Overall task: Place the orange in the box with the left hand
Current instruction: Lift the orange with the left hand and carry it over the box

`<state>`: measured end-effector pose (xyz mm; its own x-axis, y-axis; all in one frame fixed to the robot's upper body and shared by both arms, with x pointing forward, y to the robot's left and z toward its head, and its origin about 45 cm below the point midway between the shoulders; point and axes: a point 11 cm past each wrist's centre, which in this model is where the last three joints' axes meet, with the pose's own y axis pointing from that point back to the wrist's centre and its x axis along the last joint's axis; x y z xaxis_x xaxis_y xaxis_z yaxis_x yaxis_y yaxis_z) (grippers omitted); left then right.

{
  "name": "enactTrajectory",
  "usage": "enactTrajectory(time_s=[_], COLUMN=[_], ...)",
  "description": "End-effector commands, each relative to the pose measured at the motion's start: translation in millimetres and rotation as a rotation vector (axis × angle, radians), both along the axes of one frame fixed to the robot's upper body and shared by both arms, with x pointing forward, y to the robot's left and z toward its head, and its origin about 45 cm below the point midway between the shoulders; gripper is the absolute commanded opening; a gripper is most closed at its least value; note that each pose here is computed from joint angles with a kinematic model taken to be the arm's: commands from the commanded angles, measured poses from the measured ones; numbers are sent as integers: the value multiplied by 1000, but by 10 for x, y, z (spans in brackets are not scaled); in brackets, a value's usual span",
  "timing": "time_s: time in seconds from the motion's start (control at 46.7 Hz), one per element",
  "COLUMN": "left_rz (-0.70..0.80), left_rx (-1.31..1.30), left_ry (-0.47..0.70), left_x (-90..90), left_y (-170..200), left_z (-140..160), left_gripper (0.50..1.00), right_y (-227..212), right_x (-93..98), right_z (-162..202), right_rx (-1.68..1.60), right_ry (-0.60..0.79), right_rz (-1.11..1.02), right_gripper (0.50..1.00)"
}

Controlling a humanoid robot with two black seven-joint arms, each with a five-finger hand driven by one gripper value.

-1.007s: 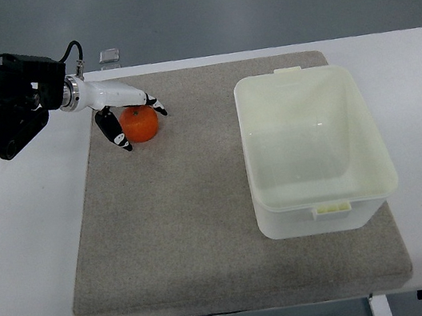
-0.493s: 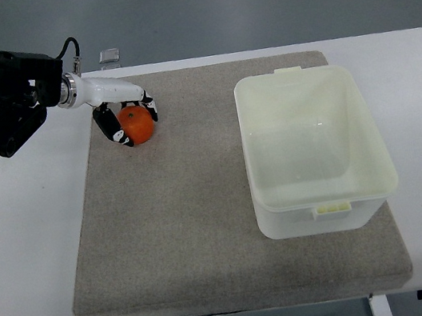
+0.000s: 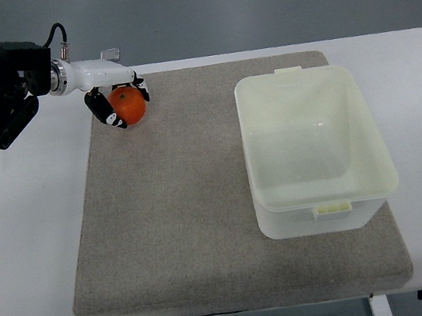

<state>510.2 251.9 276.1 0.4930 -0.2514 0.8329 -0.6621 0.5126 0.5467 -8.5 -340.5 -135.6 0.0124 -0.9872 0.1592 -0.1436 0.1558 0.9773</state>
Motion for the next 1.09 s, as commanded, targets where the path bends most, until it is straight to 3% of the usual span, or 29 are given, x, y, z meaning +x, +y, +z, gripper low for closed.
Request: enactTrajectory(time_s=[0.0,0.45,0.728,0.921,1.071], left_rz=[-8,-113,-262,-315,-393], left_rx=[-29,-152,-255,-301,-332], left_ry=[-5,-78,-83,-131,-156], left_x=[17,37,-151,-205,-357], left_y=[-113,-681,-1224,-1369,-1566], left_z=[35,405,761,1122,1198], left_gripper=[500,500,500,500,500], right_y=[0,0,0,0,0], right_x=[0,0,0,0,0], right_z=[0,0,0,0,0], right_rx=[0,0,0,0,0], right_ry=[0,0,0,0,0], right_rz=[0,0,0,0,0], right_gripper=[926,926,926,926,926])
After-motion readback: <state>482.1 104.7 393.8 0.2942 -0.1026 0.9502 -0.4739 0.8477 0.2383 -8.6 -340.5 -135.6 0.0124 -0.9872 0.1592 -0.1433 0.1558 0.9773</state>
